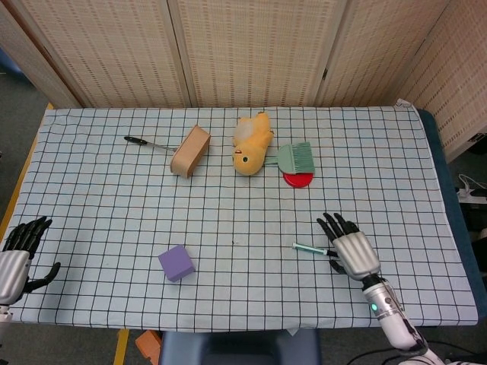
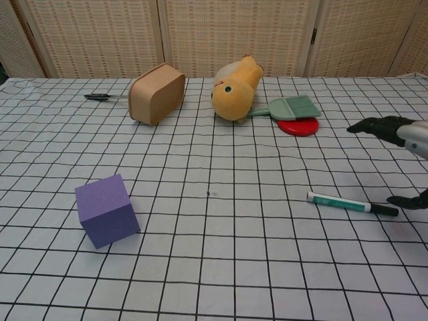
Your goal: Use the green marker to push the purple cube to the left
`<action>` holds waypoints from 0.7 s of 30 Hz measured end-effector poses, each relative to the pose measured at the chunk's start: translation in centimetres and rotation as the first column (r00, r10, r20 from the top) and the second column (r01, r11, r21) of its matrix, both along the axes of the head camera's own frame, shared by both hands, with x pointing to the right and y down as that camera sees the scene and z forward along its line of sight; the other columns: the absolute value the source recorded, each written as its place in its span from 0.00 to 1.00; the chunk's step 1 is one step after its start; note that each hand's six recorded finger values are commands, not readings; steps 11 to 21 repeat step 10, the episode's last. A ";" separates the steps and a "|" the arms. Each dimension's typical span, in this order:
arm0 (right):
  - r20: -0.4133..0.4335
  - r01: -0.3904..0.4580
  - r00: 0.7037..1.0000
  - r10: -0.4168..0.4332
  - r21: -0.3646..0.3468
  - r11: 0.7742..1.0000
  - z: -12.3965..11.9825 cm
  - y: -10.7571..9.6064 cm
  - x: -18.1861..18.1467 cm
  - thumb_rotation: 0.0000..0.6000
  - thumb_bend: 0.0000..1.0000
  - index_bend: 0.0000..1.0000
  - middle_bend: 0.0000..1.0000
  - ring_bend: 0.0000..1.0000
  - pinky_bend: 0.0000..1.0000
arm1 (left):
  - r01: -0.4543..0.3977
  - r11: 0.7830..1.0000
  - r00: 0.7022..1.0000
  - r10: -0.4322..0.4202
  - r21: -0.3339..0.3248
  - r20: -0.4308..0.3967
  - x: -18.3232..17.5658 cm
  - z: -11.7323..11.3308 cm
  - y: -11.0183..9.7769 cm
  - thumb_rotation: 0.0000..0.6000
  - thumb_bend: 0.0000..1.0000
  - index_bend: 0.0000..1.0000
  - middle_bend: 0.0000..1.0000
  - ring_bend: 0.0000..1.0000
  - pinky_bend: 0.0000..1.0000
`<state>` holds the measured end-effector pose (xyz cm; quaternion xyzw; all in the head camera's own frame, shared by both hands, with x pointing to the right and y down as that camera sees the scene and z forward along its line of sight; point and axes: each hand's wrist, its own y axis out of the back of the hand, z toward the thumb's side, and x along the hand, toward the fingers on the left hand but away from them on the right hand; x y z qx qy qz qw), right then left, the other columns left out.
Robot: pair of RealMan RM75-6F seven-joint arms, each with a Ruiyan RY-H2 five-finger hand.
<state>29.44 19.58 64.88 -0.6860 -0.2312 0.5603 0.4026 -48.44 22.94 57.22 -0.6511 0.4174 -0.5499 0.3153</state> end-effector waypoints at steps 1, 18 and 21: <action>-0.006 -0.032 0.999 0.032 0.047 0.998 -1.0 -0.1 1.2 1.00 0.15 0.00 0.00 0.00 0.10 | -0.003 1.000 1.000 0.003 0.001 0.003 0.0 0.0 0.1 1.00 0.37 0.00 0.00 0.00 0.04; -0.042 -0.243 0.966 0.256 0.204 0.948 -6.4 1.6 11.2 1.00 0.14 0.00 0.00 0.00 0.00 | -0.026 1.000 0.998 0.026 -0.012 0.065 0.5 0.3 0.4 1.00 0.37 0.00 0.00 0.00 0.04; -0.042 -0.243 0.966 0.256 0.204 0.948 -6.4 1.6 11.2 1.00 0.14 0.00 0.00 0.00 0.00 | -0.026 1.000 0.998 0.026 -0.012 0.065 0.5 0.3 0.4 1.00 0.37 0.00 0.00 0.00 0.04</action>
